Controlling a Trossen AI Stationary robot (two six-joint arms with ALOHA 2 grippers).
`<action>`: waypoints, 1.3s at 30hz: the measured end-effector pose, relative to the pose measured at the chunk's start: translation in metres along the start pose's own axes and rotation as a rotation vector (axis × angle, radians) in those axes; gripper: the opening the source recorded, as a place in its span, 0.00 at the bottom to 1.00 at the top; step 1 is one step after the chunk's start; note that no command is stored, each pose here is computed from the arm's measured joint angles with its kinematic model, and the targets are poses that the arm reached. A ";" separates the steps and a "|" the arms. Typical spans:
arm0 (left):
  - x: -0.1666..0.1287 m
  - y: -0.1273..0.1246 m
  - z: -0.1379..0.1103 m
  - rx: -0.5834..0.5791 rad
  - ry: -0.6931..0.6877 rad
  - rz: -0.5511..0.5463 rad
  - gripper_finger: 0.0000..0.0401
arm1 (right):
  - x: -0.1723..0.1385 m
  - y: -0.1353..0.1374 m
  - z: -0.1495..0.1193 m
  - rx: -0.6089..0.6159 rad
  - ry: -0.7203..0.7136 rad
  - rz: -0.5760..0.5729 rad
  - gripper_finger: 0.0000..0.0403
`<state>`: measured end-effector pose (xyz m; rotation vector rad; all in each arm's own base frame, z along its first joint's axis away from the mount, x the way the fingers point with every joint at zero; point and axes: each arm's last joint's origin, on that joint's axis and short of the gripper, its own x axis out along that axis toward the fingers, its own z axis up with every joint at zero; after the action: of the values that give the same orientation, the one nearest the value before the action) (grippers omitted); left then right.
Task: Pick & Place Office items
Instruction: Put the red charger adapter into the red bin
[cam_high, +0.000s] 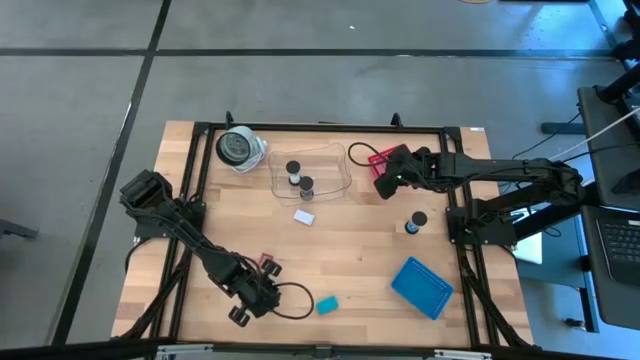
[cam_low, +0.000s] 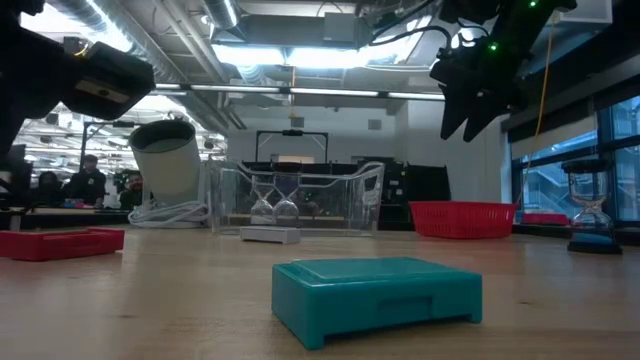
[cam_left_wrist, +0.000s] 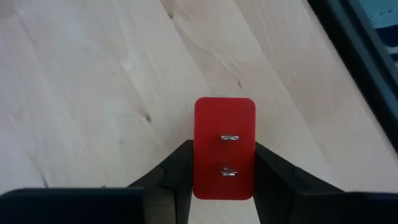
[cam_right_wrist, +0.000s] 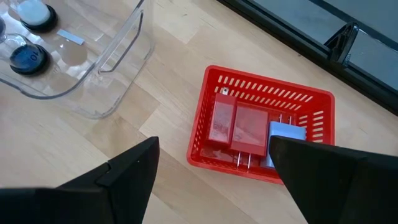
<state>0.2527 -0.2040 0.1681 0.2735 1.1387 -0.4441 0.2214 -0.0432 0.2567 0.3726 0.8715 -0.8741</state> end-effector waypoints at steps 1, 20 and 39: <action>-0.001 0.000 0.001 0.003 -0.003 0.016 0.29 | 0.000 0.000 0.000 0.000 0.000 0.000 0.76; -0.116 0.052 0.049 -0.199 -0.544 0.735 0.29 | -0.030 0.052 -0.009 -0.414 -0.230 0.311 0.76; -0.151 0.069 0.084 0.057 -0.817 0.940 0.29 | -0.101 0.105 -0.013 -0.642 -0.808 0.743 0.76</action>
<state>0.3013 -0.1493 0.3390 0.5712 0.1239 0.2539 0.2639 0.0806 0.3228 -0.2257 0.1749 0.0114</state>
